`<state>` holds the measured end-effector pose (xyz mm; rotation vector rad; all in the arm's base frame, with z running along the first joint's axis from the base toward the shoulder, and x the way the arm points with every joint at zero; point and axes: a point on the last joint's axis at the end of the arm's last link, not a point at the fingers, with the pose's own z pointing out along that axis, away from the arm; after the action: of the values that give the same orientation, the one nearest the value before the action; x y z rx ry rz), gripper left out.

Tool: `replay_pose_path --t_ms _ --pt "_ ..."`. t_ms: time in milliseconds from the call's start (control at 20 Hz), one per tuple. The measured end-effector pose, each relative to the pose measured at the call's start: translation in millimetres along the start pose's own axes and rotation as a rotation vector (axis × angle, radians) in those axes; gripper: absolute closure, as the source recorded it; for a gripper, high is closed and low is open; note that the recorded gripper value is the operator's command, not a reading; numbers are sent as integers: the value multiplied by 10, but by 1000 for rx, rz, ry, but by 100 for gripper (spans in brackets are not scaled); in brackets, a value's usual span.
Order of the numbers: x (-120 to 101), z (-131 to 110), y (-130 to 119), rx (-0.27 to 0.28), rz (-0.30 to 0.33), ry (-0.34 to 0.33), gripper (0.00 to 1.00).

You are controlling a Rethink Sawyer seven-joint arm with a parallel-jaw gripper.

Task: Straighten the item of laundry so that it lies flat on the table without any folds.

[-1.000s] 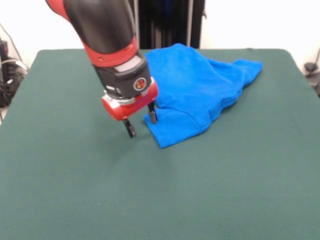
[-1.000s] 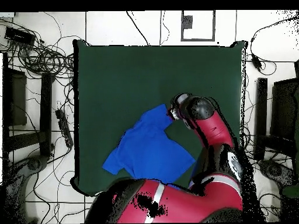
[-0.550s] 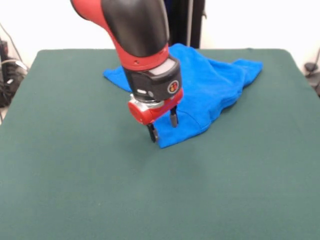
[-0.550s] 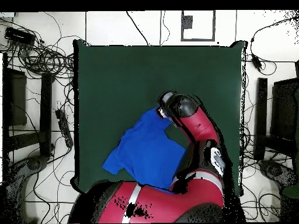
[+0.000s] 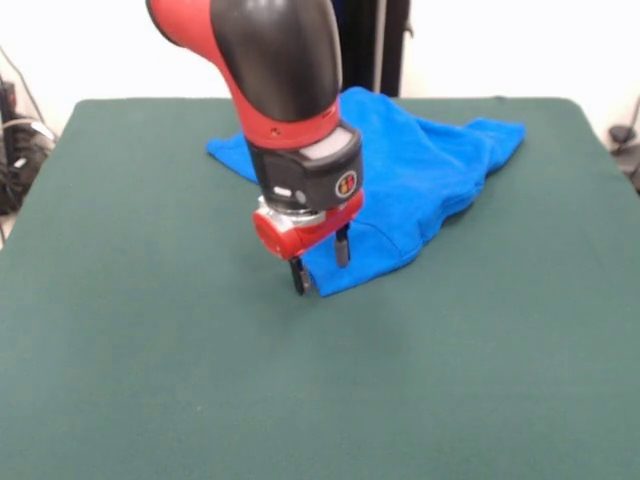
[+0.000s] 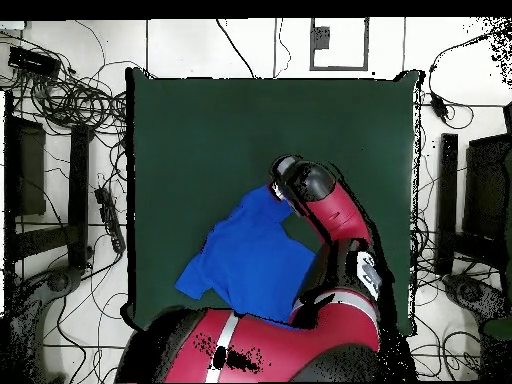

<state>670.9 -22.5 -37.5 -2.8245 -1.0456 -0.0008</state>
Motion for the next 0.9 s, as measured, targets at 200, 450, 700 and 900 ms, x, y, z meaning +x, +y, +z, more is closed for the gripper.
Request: replay_pose_path --t_ms 200,450,700,900 --pt "-3 110 56 -20 -5 -7 0" --pt "-5 112 95 -10 4 10 0" --pt "-18 110 138 9 21 32 0" --pt "-41 105 176 36 37 49 0"
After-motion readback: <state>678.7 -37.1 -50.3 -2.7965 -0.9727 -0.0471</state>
